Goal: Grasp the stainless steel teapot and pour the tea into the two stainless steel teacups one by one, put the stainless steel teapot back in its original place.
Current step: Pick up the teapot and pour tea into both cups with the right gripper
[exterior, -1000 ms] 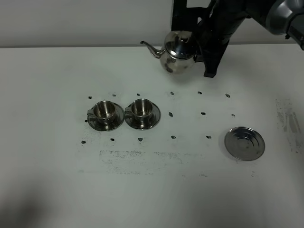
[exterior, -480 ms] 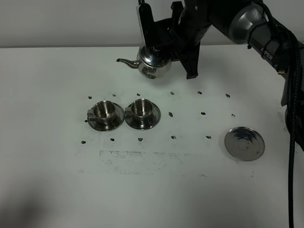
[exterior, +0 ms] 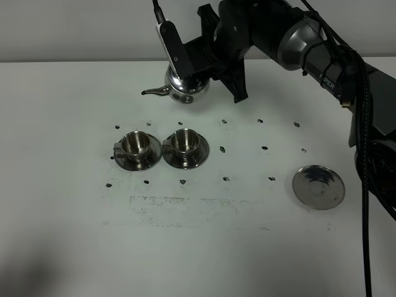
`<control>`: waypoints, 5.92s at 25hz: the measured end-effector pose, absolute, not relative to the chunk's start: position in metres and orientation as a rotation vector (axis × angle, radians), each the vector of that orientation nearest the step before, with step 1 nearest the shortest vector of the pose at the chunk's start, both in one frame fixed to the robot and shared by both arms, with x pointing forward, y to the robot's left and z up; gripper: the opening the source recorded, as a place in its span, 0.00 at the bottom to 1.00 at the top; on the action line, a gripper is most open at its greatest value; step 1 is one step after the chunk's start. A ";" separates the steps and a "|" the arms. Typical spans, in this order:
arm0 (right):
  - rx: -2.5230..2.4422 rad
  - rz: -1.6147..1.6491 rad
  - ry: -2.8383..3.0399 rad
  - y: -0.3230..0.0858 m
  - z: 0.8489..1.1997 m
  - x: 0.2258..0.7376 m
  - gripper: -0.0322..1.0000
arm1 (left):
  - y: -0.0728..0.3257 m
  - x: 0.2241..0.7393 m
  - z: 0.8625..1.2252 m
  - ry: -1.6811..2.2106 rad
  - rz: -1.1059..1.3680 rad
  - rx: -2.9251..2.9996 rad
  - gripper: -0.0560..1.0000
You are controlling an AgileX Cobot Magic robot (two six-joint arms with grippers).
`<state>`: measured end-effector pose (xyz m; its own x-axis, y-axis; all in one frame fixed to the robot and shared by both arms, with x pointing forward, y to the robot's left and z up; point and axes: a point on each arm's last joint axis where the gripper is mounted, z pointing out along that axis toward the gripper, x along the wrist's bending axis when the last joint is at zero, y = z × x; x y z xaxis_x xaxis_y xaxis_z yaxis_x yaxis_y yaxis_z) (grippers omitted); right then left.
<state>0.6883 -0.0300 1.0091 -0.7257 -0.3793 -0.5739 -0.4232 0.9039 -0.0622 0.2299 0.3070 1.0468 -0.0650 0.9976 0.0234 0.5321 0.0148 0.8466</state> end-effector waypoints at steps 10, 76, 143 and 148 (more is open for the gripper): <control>-0.734 0.031 2.376 -0.011 0.999 0.684 0.22 | 0.307 0.230 1.047 1.666 0.945 1.581 0.67; -1.042 -0.246 2.083 0.029 0.969 0.681 0.22 | 0.307 0.230 1.047 1.665 0.945 1.582 0.67; -0.966 -0.166 2.175 0.022 0.967 0.683 0.22 | 0.307 0.230 1.047 1.666 0.945 1.581 0.67; -0.877 -0.101 2.244 0.014 0.969 0.686 0.22 | 0.307 0.230 1.047 1.666 0.945 1.581 0.67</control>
